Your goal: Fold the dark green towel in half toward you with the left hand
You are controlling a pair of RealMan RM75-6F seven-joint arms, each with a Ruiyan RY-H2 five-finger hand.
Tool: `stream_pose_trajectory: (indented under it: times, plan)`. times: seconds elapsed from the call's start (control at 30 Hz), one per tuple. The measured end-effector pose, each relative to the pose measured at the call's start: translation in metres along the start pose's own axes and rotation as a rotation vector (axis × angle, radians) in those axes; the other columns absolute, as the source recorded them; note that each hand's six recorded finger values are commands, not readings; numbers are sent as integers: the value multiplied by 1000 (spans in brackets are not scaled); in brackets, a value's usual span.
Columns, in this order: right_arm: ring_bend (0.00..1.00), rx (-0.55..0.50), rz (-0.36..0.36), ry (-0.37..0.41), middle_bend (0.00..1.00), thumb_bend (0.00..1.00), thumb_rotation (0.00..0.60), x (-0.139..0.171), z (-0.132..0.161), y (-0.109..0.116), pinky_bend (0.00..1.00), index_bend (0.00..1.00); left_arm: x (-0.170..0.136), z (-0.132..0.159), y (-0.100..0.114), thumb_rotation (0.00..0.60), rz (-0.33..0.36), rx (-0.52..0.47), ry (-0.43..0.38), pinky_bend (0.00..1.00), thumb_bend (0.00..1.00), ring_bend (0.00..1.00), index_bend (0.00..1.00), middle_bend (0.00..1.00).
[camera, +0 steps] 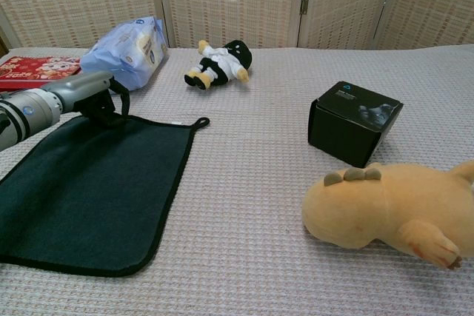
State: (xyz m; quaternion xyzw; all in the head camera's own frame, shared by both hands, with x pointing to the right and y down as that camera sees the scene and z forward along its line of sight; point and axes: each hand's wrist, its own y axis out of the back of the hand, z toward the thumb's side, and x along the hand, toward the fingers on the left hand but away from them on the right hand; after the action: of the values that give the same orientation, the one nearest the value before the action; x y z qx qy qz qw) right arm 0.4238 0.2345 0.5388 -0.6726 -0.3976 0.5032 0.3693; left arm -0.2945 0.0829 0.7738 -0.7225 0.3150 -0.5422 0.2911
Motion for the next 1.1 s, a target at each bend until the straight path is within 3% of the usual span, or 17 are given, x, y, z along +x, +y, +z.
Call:
stream_pose_trajectory:
  times: [0.4,0.8,1.1]
  plan:
    - [0,-2,-6,35,0,269,600,5,9,0,0,0,-57,7,9,600,86,20,-90,1000,472,1000,658,1000]
    - [0,-4,-9,86,0,269,600,12,23,-1,0,0,-140,12,-10,600,95,45,-163,1000,472,1000,658,1000]
    - [0,-4,-16,112,0,269,600,18,29,0,0,0,-176,18,-20,600,101,50,-203,1000,472,1000,659,1000]
